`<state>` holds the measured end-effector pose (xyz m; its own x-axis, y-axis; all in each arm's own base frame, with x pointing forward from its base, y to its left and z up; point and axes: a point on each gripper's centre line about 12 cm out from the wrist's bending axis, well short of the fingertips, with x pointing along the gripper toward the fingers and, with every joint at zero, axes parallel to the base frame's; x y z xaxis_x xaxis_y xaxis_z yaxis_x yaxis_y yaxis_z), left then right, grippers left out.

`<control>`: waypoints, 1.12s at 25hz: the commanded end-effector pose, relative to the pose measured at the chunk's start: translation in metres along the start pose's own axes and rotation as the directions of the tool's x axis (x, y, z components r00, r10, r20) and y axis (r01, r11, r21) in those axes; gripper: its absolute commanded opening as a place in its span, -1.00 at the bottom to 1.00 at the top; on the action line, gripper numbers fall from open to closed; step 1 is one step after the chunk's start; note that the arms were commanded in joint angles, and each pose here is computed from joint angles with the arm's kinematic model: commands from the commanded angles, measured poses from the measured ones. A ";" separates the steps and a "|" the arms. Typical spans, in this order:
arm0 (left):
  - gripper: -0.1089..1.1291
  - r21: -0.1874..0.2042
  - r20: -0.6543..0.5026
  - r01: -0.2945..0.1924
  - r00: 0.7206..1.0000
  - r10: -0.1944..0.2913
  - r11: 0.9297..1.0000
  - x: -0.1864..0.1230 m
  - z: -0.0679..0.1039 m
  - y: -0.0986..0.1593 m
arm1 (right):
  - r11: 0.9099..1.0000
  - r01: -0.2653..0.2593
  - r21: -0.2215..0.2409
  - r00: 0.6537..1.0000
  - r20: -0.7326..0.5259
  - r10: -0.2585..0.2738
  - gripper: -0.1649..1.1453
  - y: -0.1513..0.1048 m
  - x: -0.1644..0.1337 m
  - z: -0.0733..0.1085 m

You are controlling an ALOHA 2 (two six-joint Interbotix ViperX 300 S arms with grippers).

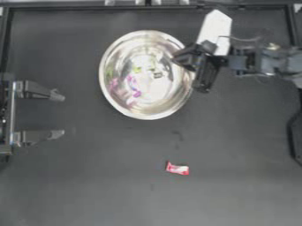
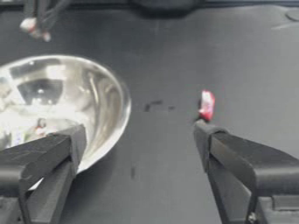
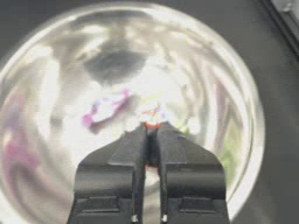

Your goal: Put candies in bowl

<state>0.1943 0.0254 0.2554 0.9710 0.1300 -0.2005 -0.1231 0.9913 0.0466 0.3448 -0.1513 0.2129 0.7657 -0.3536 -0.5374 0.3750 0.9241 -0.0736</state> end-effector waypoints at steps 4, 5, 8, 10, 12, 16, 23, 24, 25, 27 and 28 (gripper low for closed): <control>0.83 0.002 0.009 -0.002 1.000 0.002 1.000 0.000 0.002 0.000 | 1.000 -0.021 -0.012 0.999 0.038 0.022 -0.18 0.000 0.023 0.018; 0.83 0.002 0.009 -0.002 1.000 0.002 1.000 0.000 0.002 0.000 | 1.000 -0.028 -0.013 0.999 0.037 0.029 -0.18 0.001 0.026 0.017; 0.83 0.002 0.010 -0.003 1.000 0.003 1.000 0.000 0.002 0.000 | 0.999 -0.050 -0.006 0.998 0.044 0.050 -0.15 0.003 0.032 0.015; 0.83 0.001 0.012 -0.005 1.000 0.005 1.000 0.000 0.002 0.001 | 0.998 -0.059 -0.002 0.997 0.042 0.059 -0.03 0.004 0.038 0.014; 0.83 0.002 0.010 -0.004 1.000 0.004 1.000 0.000 0.001 0.000 | 0.998 -0.067 0.002 0.997 0.048 0.067 0.24 0.004 0.042 0.014; 0.83 -0.001 0.007 -0.004 1.000 0.004 1.000 0.000 -0.001 0.000 | 0.998 -0.066 0.016 0.997 0.044 0.065 0.91 0.002 0.047 0.012; 0.83 0.002 0.004 -0.004 1.000 0.004 1.000 0.000 -0.003 0.000 | 0.997 -0.078 0.019 0.995 0.066 0.076 0.73 0.003 0.045 0.017; 0.83 -0.001 0.005 -0.004 1.000 0.004 1.000 0.000 -0.003 0.000 | 0.997 -0.078 0.021 0.995 0.068 0.076 0.73 0.003 0.044 0.017; 0.83 -0.001 0.004 -0.004 1.000 0.004 1.000 0.000 -0.003 0.000 | 0.997 -0.080 0.020 0.994 0.070 0.078 0.73 0.004 0.044 0.018; 0.83 -0.001 0.002 -0.004 1.000 0.004 1.000 0.000 -0.003 0.000 | 0.996 -0.089 0.015 0.993 0.084 0.087 0.73 0.007 0.038 0.020; 0.83 -0.001 0.005 -0.004 1.000 0.004 1.000 0.000 -0.003 0.000 | 0.995 -0.095 0.011 0.991 0.094 0.094 0.73 0.009 0.034 0.022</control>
<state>0.1922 0.0254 0.2469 0.9676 0.1314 -0.2157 -0.1238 0.9911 0.0485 0.3855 -0.1638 0.1885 0.8090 -0.2803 -0.5166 0.3193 0.9476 -0.0142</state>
